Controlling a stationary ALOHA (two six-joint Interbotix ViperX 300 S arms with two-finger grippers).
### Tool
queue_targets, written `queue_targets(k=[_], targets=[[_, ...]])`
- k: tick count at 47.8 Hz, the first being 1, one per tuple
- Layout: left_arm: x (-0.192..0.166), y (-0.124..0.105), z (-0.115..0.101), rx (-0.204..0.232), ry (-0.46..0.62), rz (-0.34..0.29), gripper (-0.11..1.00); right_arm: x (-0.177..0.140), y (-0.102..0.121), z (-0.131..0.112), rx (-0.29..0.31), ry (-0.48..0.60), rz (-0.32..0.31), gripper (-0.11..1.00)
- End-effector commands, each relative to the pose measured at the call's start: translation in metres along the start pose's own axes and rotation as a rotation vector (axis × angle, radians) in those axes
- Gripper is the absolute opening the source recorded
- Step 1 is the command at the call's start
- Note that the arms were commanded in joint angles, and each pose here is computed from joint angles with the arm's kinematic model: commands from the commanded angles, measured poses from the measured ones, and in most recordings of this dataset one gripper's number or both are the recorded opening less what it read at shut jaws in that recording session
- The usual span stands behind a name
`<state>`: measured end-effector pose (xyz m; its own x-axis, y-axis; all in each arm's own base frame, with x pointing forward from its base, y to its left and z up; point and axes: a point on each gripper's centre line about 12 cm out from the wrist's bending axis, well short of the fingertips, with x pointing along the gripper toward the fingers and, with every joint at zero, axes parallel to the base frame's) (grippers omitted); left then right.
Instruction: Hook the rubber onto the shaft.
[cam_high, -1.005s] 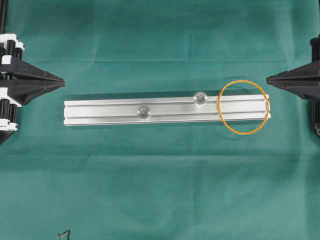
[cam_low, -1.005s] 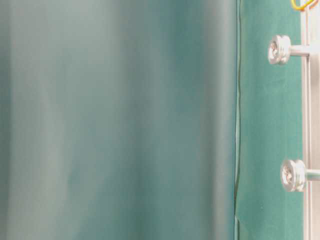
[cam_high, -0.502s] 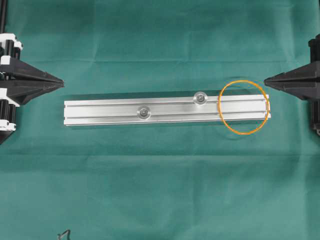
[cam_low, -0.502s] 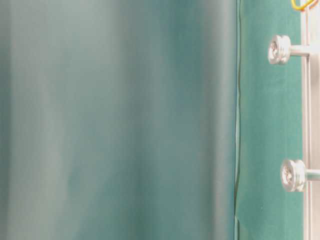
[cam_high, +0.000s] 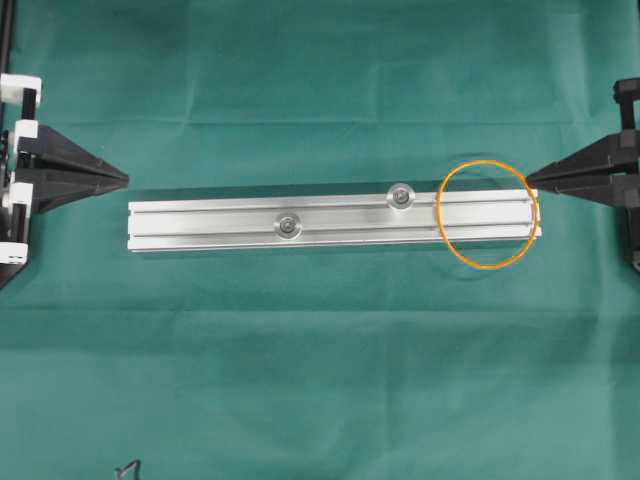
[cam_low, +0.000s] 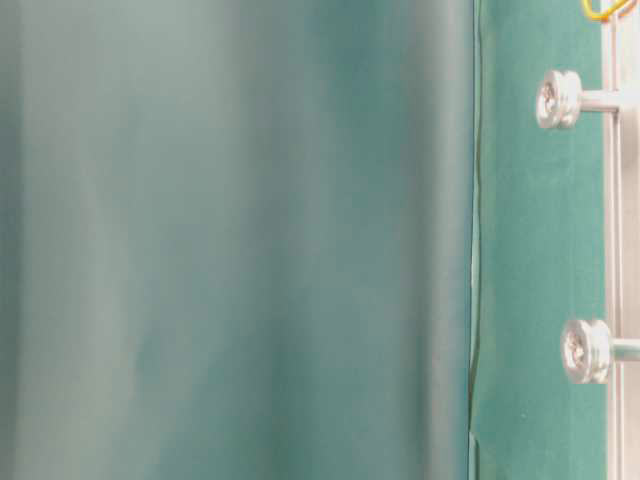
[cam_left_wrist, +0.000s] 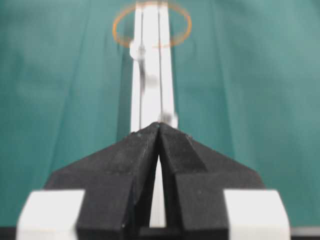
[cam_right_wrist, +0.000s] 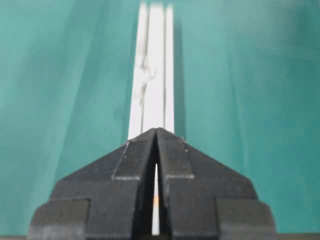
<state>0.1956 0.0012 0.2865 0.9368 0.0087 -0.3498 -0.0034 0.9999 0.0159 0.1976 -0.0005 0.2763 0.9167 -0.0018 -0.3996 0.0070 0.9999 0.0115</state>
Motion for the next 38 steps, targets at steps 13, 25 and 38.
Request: queue_targets(k=[13, 25, 38], targets=[[-0.0022, 0.0009, 0.0138, 0.006, 0.055, 0.004, 0.0, 0.0016, 0.0002, 0.0066, 0.003, 0.086, 0.0, 0.03], [-0.0025, 0.001, 0.015, 0.005, 0.052, 0.004, 0.0, 0.0054, 0.0002, 0.0063, 0.003, 0.103, 0.0, 0.03], [-0.0025, 0.001, 0.015, 0.005, 0.052, 0.004, 0.0, 0.0045, 0.0003, -0.0001, 0.007, 0.204, -0.001, 0.03]])
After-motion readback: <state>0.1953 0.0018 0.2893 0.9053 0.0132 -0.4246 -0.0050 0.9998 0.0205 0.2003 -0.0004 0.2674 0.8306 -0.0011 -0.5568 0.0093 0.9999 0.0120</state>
